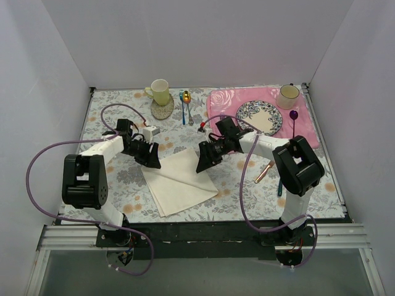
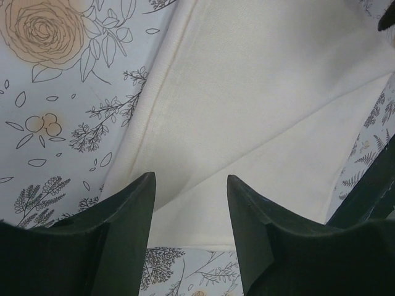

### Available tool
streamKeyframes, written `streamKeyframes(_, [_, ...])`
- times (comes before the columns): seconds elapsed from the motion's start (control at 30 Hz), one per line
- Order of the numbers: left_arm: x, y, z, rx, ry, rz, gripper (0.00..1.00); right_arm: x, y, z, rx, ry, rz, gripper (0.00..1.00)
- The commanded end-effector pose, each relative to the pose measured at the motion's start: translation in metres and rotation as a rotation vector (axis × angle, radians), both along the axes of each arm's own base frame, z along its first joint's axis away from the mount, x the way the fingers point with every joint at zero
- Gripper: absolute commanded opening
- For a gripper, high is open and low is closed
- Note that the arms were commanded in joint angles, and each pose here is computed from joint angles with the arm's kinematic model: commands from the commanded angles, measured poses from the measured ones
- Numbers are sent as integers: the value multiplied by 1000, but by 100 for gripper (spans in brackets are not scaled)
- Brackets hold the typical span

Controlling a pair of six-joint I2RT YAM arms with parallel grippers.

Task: Fold the napkin into a case and place the utensils inside
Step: Move the upper triangle-folded napkin to the center of the board.

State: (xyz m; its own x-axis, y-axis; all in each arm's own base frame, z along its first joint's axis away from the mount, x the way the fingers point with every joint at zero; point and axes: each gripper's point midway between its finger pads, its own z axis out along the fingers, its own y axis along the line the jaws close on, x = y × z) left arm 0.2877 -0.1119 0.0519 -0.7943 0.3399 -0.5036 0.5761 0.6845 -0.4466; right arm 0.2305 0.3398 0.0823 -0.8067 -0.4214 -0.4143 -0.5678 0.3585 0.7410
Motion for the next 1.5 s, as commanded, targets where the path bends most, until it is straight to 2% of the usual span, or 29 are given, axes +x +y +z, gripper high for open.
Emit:
streamKeyframes(0.0, [7, -11, 32, -2, -170, -108, 50, 4, -16, 0, -66, -41, -24, 54])
streamKeyframes(0.07, [1, -19, 33, 2, -205, -151, 50, -2, -25, -6, -93, -22, -38, 58])
streamKeyframes(0.3, [-11, -57, 23, 52, -307, -338, 46, -10, -50, -23, -153, 33, -77, 59])
streamKeyframes(0.5, [-15, -73, 8, 85, -293, -374, 40, -16, -54, -29, -162, 49, -73, 59])
streamKeyframes(0.57, [-14, -71, 5, 98, -281, -352, 39, -16, -54, -34, -165, 60, -74, 54])
streamKeyframes(0.73, [-14, -63, 6, 103, -211, -274, 40, -30, -57, -40, -160, 102, -60, 51])
streamKeyframes(0.8, [-15, -49, 9, 65, -151, -220, 40, -35, -59, -42, -159, 111, -53, 48])
streamKeyframes(0.93, [-2, -14, 20, 41, -147, -82, 41, -43, -63, -49, -167, 128, -44, 42])
streamKeyframes(1.03, [0, 12, 24, 49, -133, 3, 47, -46, -64, -51, -169, 134, -34, 41])
streamKeyframes(1.27, [6, 73, 10, 46, -55, 203, 52, -56, -62, -48, -159, 139, -4, 39])
streamKeyframes(1.47, [17, 79, -1, 30, -19, 226, 55, -63, -62, -50, -162, 144, 12, 36])
